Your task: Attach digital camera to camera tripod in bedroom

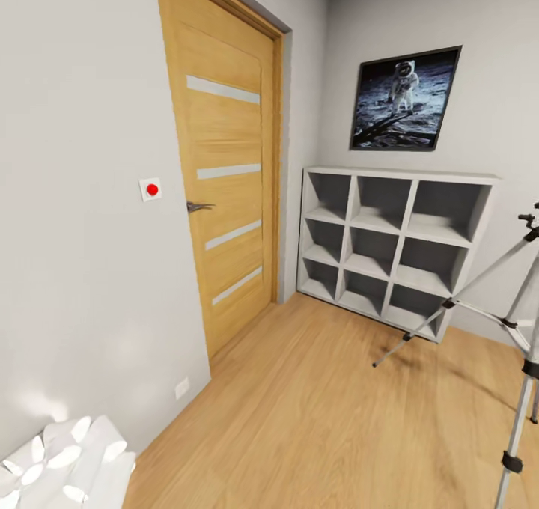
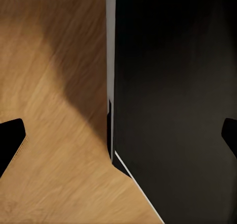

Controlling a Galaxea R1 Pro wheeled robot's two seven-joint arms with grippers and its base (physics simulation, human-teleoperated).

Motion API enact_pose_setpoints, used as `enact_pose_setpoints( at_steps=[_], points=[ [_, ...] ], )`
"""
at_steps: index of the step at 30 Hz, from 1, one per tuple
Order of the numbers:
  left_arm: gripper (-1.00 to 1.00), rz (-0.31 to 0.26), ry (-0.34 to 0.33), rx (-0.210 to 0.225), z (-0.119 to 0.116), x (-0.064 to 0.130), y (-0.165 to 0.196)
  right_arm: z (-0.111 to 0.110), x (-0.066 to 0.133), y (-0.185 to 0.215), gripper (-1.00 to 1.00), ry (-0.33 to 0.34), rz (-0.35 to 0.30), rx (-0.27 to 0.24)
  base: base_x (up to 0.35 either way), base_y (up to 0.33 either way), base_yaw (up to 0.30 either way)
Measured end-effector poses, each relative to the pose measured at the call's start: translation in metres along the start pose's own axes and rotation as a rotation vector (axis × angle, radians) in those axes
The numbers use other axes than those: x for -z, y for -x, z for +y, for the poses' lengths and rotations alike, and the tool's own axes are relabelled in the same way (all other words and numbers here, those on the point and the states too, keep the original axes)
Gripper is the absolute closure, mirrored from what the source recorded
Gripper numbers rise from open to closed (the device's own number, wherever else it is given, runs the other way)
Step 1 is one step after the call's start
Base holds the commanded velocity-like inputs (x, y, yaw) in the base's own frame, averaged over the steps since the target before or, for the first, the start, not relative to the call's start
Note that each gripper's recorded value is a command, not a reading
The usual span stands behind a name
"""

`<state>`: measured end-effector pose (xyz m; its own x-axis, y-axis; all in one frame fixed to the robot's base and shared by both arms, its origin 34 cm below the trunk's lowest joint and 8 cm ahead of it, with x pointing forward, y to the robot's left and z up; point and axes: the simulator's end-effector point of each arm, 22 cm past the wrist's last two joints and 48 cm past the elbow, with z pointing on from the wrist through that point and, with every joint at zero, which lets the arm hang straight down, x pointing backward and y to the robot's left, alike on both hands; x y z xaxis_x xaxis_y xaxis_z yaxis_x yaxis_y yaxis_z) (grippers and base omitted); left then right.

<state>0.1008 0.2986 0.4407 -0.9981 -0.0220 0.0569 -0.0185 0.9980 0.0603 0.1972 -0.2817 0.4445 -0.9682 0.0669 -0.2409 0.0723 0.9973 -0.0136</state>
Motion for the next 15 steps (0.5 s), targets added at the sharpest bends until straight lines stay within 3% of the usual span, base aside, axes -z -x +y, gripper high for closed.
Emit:
enact_pose_setpoints(
  at_steps=[15],
  points=[
    [-1.00, -0.001, 0.000, 0.000, 0.0001, 0.0000, 0.0002, 0.0000, -0.0001, 0.0003, -1.00, 0.000, 0.000, 0.000, 0.000, 0.000, -0.300]
  ],
)
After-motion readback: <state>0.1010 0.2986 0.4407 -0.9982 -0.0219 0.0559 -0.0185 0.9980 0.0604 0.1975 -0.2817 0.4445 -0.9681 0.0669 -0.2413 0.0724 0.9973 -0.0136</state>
